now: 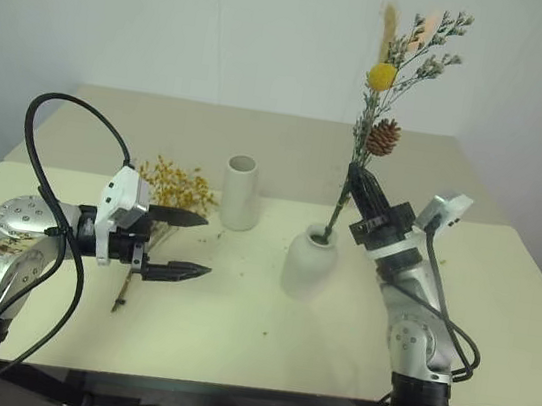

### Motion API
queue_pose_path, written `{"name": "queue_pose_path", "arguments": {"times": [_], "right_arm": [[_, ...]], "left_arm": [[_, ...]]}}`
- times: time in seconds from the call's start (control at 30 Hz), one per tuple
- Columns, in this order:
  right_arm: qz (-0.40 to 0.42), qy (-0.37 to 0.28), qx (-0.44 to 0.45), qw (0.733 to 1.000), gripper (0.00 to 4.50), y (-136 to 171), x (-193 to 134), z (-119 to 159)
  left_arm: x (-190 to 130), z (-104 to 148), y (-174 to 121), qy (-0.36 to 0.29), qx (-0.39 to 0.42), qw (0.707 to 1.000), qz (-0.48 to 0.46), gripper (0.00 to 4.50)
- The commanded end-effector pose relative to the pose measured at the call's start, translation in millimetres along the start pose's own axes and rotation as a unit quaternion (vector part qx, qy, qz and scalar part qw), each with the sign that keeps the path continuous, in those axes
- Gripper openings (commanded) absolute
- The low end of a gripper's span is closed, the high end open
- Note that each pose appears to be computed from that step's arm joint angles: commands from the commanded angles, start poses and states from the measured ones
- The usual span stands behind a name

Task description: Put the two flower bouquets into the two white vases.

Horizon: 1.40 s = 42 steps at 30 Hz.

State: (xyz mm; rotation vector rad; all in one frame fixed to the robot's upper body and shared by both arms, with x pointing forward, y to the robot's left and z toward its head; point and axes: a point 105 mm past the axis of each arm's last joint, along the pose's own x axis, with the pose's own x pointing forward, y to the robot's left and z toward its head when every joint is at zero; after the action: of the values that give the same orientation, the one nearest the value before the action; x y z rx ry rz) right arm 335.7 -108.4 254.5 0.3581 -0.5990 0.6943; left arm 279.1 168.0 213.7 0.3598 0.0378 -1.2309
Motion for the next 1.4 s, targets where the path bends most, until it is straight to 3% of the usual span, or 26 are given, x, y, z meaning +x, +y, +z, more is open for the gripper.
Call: {"name": "queue_pose_path", "arguments": {"times": [0.03, 0.37, 0.47, 0.83, 1.2, 1.4], "right_arm": [[0.015, -0.018, -0.016, 1.000, 0.04, 12.0, -0.7, 4.3], [0.008, -0.006, -0.060, 0.998, 0.04, 17.3, -12.6, -1.1], [0.012, -0.005, -0.061, 0.998, 0.79, 18.3, -15.1, 0.5], [0.009, 0.011, -0.062, 0.998, 4.49, 20.3, -37.4, 7.6], [0.023, 0.046, -0.063, 0.997, 4.49, 24.1, -69.0, 23.3], [0.161, 0.101, -0.033, 0.981, 4.49, 50.4, -88.9, 52.7]], "left_arm": [[-4.4, 14.4, -0.8, -0.008, 0.025, 1.000, 0.003, 4.50], [-3.9, 13.9, -2.0, -0.008, 0.022, 1.000, 0.003, 4.50], [-3.6, 13.5, -1.6, -0.008, 0.022, 1.000, 0.001, 4.50], [-3.1, 12.9, -1.2, -0.010, 0.023, 1.000, -0.001, 4.50], [-3.3, 12.5, -0.4, -0.014, 0.020, 1.000, -0.002, 4.50], [-21.3, 18.1, -0.4, -0.048, -0.007, 0.998, 0.032, 4.50]]}}
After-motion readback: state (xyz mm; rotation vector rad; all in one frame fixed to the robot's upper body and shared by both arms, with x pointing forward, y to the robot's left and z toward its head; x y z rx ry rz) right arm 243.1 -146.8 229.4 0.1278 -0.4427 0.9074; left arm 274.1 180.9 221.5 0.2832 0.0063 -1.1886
